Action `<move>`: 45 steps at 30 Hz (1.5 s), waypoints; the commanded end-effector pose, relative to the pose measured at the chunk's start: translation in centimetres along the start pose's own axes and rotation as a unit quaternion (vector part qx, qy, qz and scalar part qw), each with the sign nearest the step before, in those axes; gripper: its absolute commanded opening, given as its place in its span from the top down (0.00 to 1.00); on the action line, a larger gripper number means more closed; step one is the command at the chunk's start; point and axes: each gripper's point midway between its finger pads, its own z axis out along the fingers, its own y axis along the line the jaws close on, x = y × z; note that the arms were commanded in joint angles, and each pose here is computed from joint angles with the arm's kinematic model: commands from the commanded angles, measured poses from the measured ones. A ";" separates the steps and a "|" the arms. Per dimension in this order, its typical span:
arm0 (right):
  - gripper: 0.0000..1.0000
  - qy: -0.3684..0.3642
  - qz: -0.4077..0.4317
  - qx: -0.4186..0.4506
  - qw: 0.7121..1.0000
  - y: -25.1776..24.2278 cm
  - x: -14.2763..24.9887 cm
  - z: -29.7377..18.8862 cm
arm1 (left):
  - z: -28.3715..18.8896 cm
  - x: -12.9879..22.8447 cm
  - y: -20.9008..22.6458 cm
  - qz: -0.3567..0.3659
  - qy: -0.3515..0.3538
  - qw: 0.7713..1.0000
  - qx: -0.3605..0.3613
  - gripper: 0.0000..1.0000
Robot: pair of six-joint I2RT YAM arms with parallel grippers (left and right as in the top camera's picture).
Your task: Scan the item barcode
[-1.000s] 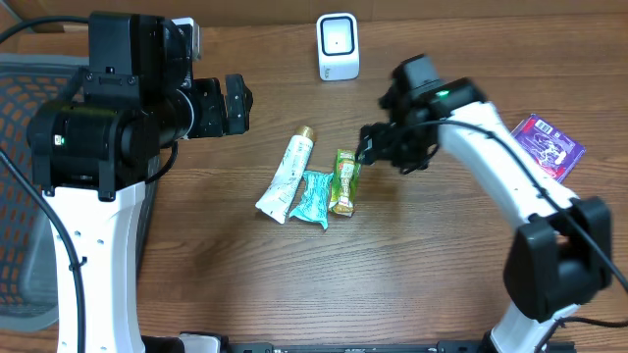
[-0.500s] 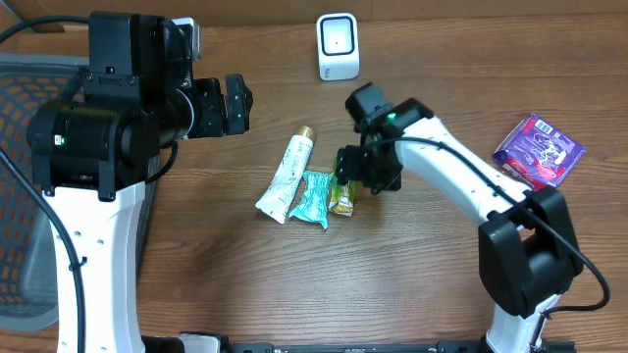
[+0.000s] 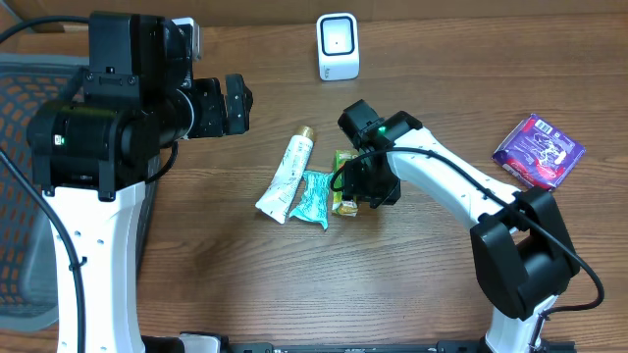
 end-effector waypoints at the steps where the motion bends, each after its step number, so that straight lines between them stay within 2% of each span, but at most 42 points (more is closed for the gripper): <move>1: 0.44 0.002 -0.011 -0.007 1.000 0.2 0.0 0.1 | 0.0 -0.3 0.1 0.009 -0.003 1.000 -0.002 0.00; 10: 0.45 -0.020 -0.049 -0.040 0.998 3.3 0.0 0.6 | 0.0 -0.3 0.1 0.009 -0.003 1.000 -0.002 0.01; 17: 0.48 -0.046 0.003 -0.004 0.999 1.6 -0.5 2.4 | 0.0 -0.3 0.1 0.009 -0.003 1.000 -0.002 0.00; 18: 0.53 -0.045 0.004 -0.004 0.999 1.5 -0.5 2.5 | 0.0 -0.3 0.1 0.009 -0.003 1.000 -0.002 0.00; 19: 0.74 -0.046 0.004 -0.004 0.999 1.5 -0.5 2.4 | 0.0 -0.3 0.1 0.009 -0.003 1.000 -0.002 0.00; 20: 0.88 -0.046 0.004 -0.004 0.999 1.6 -0.5 2.4 | 0.0 -0.3 0.1 0.009 -0.003 1.000 -0.002 0.00; 21: 0.95 -0.046 0.004 -0.004 0.999 1.5 -0.6 2.4 | 0.0 -0.2 0.1 0.009 -0.003 1.000 -0.002 0.00; 22: 0.96 -0.046 0.004 -0.004 0.999 1.5 -0.5 2.4 | 0.0 -0.3 0.1 0.009 -0.003 1.000 -0.002 0.01; 26: 0.96 -0.062 0.002 0.026 0.998 0.6 -1.0 1.4 | 0.0 -0.2 0.1 0.009 -0.003 1.000 -0.002 0.00; 29: 0.96 -0.104 0.006 0.114 0.988 -2.2 -2.2 -0.8 | 0.0 -0.3 0.1 0.009 -0.003 1.000 -0.002 0.00; 31: 0.96 -0.141 0.006 0.200 0.970 -4.8 -3.0 -3.0 | 0.0 -0.2 0.1 0.009 -0.003 1.000 -0.002 0.00; 33: 0.96 -0.180 0.007 0.293 0.939 -7.6 -3.6 -5.6 | 0.0 -0.2 0.1 0.009 -0.003 1.000 -0.002 0.00; 35: 0.96 -0.212 0.017 0.351 0.912 -9.4 -4.0 -7.3 | 0.0 -0.3 0.1 0.009 -0.003 1.000 -0.002 0.00; 45: 0.96 -0.198 -0.047 0.363 0.909 -9.1 -4.9 -3.4 | 0.0 -0.3 0.1 0.009 -0.003 1.000 -0.002 0.00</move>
